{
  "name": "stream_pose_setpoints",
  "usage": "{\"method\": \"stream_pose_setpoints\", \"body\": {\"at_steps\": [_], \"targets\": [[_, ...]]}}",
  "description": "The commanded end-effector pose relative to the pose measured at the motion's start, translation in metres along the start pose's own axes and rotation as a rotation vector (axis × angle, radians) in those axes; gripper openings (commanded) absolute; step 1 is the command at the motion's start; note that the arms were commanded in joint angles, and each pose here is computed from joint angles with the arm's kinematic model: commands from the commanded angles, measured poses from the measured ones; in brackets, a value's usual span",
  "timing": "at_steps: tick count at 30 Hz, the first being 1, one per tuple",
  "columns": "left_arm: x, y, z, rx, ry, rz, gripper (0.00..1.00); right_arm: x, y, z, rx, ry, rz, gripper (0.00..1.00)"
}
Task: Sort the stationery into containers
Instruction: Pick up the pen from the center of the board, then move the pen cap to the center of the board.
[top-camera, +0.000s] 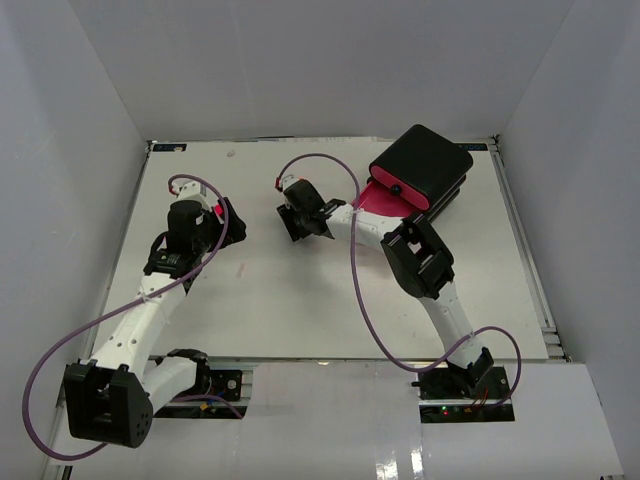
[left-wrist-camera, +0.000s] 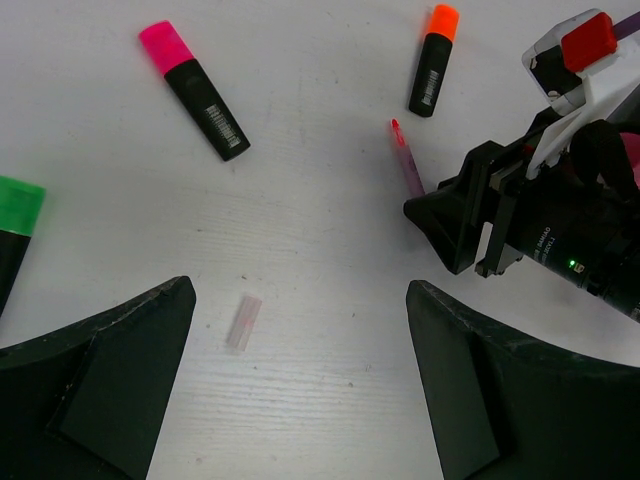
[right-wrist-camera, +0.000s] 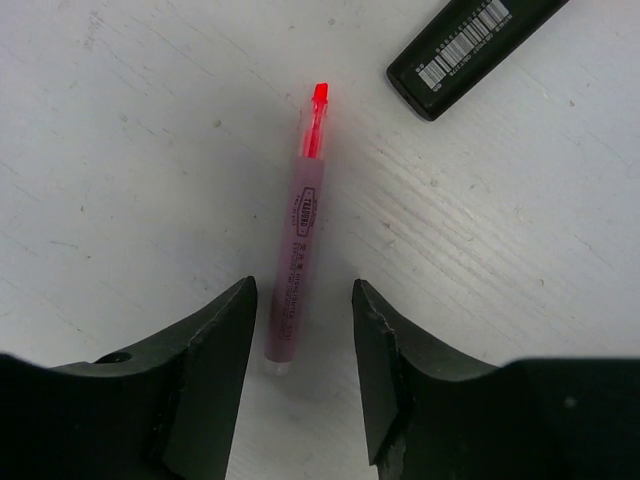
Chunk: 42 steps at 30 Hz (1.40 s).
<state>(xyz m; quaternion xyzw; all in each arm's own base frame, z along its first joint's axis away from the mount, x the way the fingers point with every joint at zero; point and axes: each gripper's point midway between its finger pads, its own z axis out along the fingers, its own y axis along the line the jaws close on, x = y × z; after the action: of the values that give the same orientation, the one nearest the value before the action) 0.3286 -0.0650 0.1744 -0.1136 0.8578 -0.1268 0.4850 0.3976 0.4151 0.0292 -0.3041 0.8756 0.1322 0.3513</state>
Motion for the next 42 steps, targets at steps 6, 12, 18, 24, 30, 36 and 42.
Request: {"method": "stream_pose_setpoints", "body": {"at_steps": [6, 12, 18, 24, 30, 36, 42], "targets": [[0.001, 0.0, 0.0, 0.009, 0.011, -0.001, 0.98, 0.005, 0.004, 0.008, 0.01, 0.012, -0.006, 0.34], [0.006, 0.002, 0.001, 0.001, 0.027, -0.007, 0.98, 0.019, -0.003, -0.016, 0.034, 0.036, -0.004, 0.08], [0.033, 0.003, 0.003, 0.007, 0.111, -0.051, 0.98, 0.059, -0.013, -0.064, 0.038, 0.063, 0.007, 0.08], [0.075, -0.005, -0.006, 0.072, 0.24, -0.155, 0.9, 0.087, -0.017, -0.116, 0.007, 0.013, 0.025, 0.08], [0.097, 0.009, -0.003, -0.003, 0.306, -0.157, 0.79, 0.082, -0.011, -0.153, -0.066, -0.124, 0.039, 0.08], [0.119, 0.008, -0.005, -0.031, 0.376, -0.247, 0.67, 0.093, -0.011, -0.173, -0.095, -0.188, 0.013, 0.08], [0.13, 0.002, 0.0, -0.066, 0.374, -0.327, 0.58, 0.104, -0.018, -0.18, -0.079, -0.218, -0.02, 0.08]]}}
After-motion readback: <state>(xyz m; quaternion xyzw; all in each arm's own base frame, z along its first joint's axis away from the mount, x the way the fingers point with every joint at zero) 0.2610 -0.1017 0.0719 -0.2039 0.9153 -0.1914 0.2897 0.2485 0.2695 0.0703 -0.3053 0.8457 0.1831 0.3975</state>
